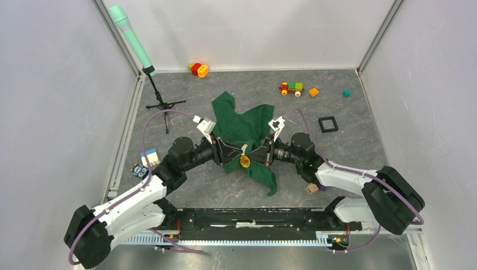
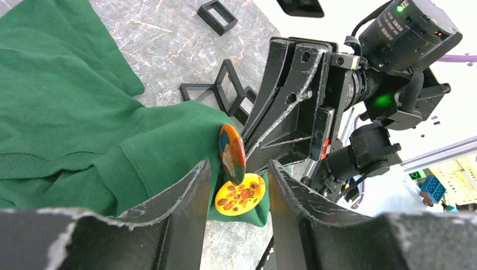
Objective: Remove the brooch from the garment
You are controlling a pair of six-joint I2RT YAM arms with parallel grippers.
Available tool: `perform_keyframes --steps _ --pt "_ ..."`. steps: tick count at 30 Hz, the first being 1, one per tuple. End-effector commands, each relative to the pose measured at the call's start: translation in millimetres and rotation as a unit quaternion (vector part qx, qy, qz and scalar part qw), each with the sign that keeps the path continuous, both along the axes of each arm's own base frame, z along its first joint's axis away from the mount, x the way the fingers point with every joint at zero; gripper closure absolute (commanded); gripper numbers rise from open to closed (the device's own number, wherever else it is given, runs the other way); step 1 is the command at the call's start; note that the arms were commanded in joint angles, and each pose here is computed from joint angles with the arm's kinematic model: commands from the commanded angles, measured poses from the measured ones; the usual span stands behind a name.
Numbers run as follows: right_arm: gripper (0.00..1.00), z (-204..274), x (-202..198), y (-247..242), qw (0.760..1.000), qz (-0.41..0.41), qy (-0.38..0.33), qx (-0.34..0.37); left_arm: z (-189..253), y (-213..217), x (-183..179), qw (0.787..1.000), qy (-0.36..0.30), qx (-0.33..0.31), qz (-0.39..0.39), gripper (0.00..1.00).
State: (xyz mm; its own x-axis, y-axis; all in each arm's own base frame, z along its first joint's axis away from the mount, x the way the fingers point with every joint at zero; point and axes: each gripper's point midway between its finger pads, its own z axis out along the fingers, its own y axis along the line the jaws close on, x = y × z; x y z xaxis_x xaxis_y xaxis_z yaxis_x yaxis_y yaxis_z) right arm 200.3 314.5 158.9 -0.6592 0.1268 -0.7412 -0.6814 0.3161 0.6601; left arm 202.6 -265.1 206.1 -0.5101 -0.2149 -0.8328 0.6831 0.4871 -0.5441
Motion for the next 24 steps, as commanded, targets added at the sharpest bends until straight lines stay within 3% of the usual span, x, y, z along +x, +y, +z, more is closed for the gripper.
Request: perform_keyframes --steps 1,9,12,18,22,24 --pt "1.0 28.9 5.2 6.7 0.999 -0.003 -0.034 0.029 16.6 -6.0 5.8 0.999 -0.032 0.01 -0.008 0.53" --pt "1.0 31.5 3.9 9.7 0.999 -0.001 -0.035 0.029 6.4 -5.6 5.0 1.0 -0.025 0.019 -0.003 0.63" --pt "1.0 33.5 2.8 12.5 0.999 0.003 -0.037 0.031 3.2 -6.6 4.9 0.999 -0.023 0.027 -0.006 0.76" --pt "1.0 33.7 1.4 13.3 0.999 0.004 -0.038 0.03 -3.6 -7.1 5.9 0.999 -0.014 0.038 -0.007 0.74" --pt "1.0 34.1 1.4 12.5 0.999 0.002 -0.039 0.029 -7.1 -4.2 6.4 0.999 -0.013 0.043 0.0 0.97" --pt "0.94 35.1 0.3 12.2 0.999 0.005 -0.042 0.029 -8.0 -2.8 6.7 0.999 -0.011 0.045 0.004 0.98"
